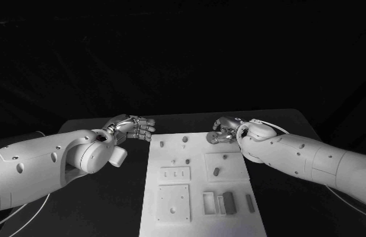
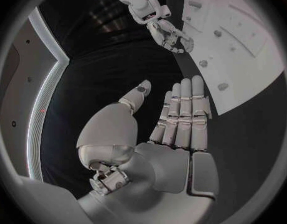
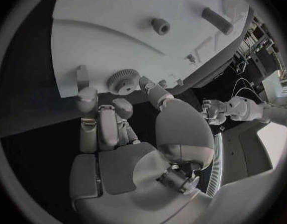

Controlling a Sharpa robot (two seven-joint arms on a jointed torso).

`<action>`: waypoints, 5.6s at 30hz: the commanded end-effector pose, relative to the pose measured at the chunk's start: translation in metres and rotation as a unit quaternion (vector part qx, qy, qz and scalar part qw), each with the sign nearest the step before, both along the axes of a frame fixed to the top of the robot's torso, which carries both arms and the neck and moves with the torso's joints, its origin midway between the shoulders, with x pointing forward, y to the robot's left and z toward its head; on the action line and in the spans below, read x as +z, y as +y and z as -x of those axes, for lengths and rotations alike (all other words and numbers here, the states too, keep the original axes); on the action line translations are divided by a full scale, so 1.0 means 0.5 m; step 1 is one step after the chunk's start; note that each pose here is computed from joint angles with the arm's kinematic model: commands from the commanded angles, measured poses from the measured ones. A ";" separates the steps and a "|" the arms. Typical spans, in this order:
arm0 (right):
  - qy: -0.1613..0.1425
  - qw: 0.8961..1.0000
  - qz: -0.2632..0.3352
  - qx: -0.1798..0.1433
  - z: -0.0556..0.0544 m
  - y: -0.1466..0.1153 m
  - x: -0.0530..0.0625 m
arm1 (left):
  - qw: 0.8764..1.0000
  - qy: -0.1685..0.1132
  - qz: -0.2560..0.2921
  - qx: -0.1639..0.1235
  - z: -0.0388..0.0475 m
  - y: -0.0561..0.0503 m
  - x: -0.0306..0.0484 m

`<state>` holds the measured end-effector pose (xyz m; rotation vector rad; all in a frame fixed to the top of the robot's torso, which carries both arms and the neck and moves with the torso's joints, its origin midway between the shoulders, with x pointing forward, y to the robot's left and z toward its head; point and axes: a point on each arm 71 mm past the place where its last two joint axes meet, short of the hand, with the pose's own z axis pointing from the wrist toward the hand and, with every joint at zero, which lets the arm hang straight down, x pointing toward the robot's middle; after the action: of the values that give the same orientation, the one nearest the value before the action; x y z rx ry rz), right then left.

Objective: Assemble the parts on the task board

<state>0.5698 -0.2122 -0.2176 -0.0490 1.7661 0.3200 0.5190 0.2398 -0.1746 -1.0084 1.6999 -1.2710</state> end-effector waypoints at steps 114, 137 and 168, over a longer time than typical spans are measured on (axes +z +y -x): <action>0.013 1.000 0.004 0.008 -0.010 0.015 -0.002 | 1.000 -0.006 0.000 -0.006 0.001 -0.007 0.003; -0.020 0.998 -0.012 0.059 0.025 0.075 0.045 | 1.000 -0.007 0.000 -0.003 0.003 -0.004 0.003; -0.075 0.987 0.002 0.140 0.079 0.210 0.026 | 1.000 -0.009 0.001 -0.006 0.002 -0.007 0.004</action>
<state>0.5307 -0.1080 -0.2064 -0.3009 1.6390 0.5173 0.5177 0.2383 -0.1742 -1.0004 1.7021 -1.2727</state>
